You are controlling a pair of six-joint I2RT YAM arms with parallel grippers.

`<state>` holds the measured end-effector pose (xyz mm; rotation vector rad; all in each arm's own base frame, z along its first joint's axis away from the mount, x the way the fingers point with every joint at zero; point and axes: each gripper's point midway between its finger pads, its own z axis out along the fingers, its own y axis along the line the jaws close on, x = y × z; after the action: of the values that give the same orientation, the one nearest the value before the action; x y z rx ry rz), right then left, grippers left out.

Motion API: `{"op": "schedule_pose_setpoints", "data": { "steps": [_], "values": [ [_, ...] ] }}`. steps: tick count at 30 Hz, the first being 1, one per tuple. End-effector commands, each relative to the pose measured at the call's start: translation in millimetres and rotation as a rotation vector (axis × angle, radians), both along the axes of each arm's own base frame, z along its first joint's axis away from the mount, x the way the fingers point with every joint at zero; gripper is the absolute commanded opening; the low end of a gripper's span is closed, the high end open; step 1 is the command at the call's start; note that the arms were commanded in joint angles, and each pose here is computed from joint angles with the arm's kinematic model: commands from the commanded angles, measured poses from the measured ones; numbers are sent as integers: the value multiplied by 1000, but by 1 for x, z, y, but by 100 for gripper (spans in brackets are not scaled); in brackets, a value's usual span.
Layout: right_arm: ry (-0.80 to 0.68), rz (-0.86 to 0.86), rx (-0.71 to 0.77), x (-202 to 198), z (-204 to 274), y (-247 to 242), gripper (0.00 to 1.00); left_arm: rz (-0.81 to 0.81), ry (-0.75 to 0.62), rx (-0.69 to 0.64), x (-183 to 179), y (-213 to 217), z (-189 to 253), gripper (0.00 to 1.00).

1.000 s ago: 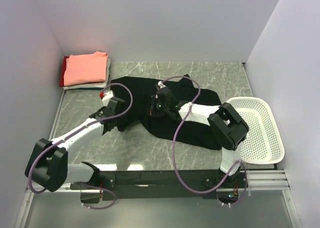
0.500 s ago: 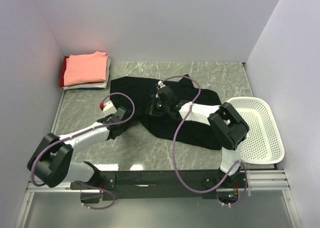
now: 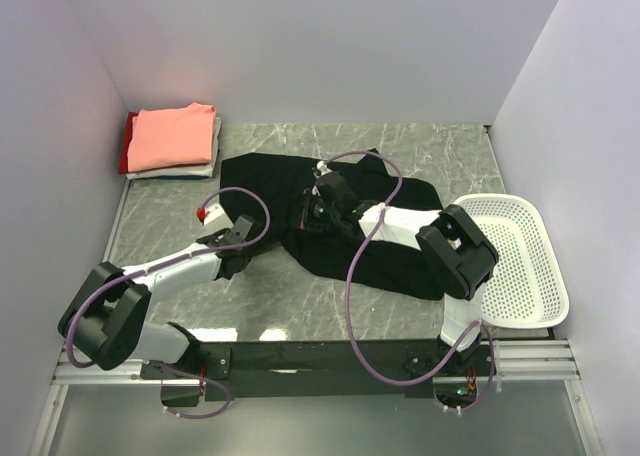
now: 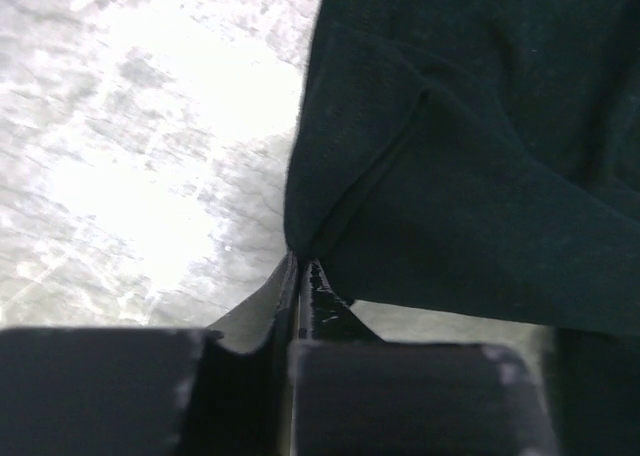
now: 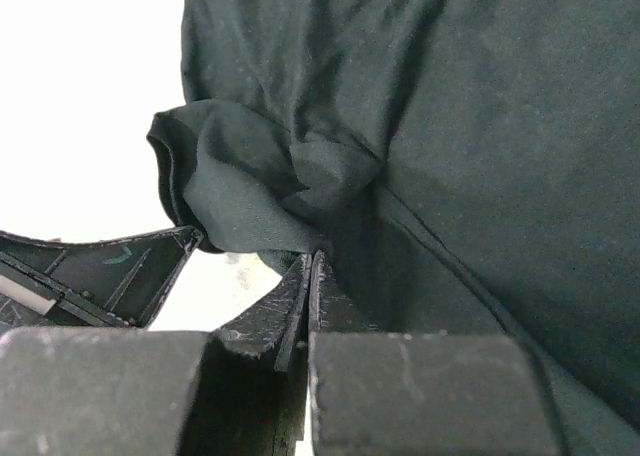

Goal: Fold and stack the t-shirts
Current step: Fold the tshirt

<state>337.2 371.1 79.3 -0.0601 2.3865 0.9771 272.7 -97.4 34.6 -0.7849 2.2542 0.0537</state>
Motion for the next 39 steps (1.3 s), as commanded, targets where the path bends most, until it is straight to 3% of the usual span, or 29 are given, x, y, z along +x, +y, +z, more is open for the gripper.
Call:
{"op": "schedule_pose_setpoints", "data": {
  "steps": [1, 9, 19, 28, 34, 37, 39],
  "values": [
    [-41, -20, 52, 14, 19, -3, 0, 37, -37, 51, 7, 10, 12, 1],
    [-37, -37, 98, 21, 31, -17, 0, 98, -135, 94, 24, 35, 56, 1],
    [-29, -7, 168, 22, 48, -15, 0, 173, -314, 44, 59, 75, 96, 1],
    [-10, 61, 217, 9, 55, -8, 0, 42, -461, -4, 99, 75, 148, 1],
    [2, 115, 199, -18, 46, 5, 0, -22, -456, -53, 102, 68, 161, 2],
    [13, 143, 178, -36, 37, 15, 0, -19, -365, -83, 92, 64, 143, 8],
    [27, 180, 163, -52, 30, 26, 0, 44, -295, -80, 78, 72, 126, 18]
  ]
}}
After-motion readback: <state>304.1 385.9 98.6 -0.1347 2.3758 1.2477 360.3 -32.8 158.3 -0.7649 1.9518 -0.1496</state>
